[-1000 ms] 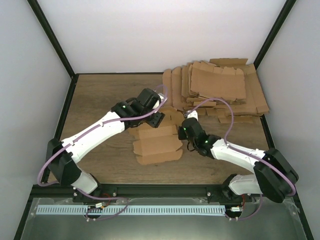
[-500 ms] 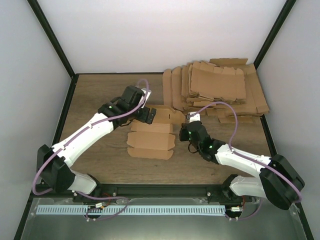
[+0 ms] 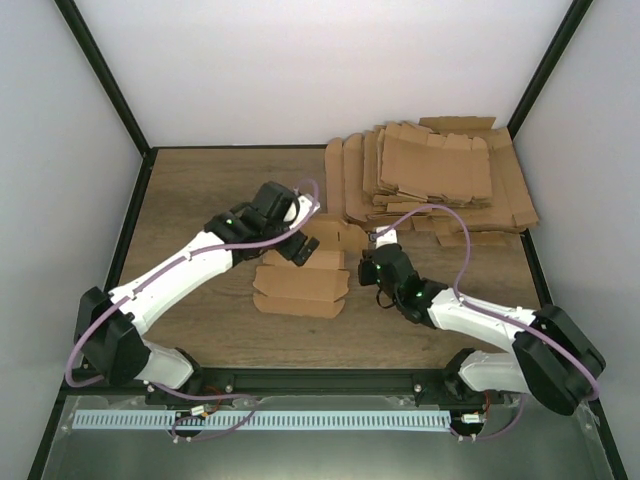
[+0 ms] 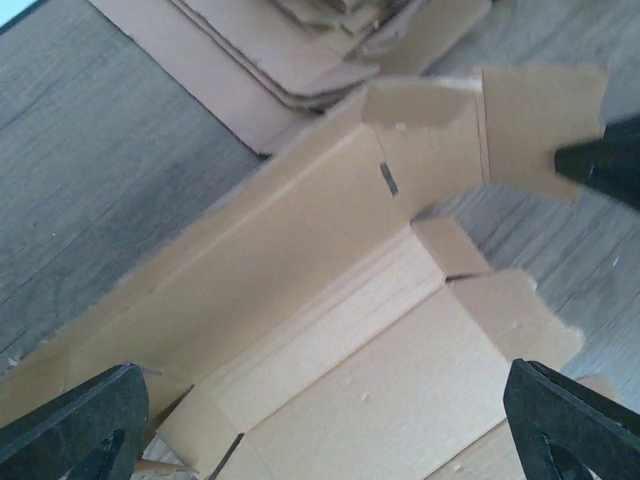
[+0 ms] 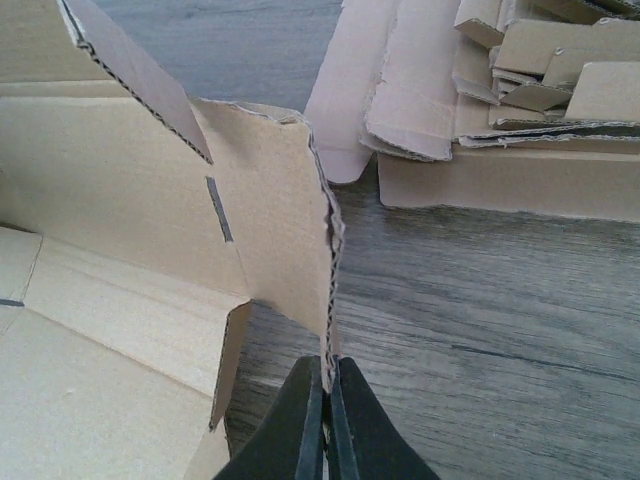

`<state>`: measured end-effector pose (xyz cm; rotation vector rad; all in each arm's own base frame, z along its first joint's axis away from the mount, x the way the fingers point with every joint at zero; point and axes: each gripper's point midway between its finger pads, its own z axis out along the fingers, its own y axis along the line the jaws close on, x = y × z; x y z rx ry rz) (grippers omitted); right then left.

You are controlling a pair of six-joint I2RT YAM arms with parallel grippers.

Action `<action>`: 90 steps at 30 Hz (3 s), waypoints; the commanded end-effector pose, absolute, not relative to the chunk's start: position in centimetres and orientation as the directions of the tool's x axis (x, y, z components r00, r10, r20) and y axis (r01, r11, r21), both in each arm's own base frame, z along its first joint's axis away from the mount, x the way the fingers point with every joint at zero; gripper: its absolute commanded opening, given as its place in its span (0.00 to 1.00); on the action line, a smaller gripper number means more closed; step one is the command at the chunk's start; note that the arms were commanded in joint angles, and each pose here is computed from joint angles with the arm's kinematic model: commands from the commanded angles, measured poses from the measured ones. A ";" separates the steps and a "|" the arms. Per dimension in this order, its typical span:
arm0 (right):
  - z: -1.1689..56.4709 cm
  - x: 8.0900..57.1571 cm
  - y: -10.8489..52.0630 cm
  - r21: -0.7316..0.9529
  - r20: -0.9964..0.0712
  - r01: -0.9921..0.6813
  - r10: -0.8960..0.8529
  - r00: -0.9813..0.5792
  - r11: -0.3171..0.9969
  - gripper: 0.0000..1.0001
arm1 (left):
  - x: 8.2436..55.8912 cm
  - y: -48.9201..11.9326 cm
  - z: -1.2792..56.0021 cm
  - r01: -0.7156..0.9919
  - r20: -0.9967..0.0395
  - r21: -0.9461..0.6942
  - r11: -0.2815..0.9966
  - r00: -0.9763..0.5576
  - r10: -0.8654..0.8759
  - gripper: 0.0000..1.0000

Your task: Fold the paper box

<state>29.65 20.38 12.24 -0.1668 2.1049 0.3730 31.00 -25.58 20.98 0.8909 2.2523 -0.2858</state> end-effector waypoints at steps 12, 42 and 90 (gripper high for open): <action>13.4 29.8 22.2 0.181 -0.864 -0.363 -0.029 -0.503 0.914 0.01 | 33.4 -20.2 18.1 0.598 -0.515 0.463 0.654 -0.419 0.748 1.00; 14.1 29.6 24.5 0.199 -0.862 -0.462 -0.070 -0.502 0.864 0.01 | 33.2 -23.3 15.8 0.832 -0.380 0.433 0.348 -0.182 0.907 0.04; 12.6 28.5 26.3 0.224 -0.796 -0.467 -0.116 -0.594 0.855 0.18 | 28.1 -24.7 17.2 0.547 -0.440 0.697 0.463 -0.182 0.879 0.04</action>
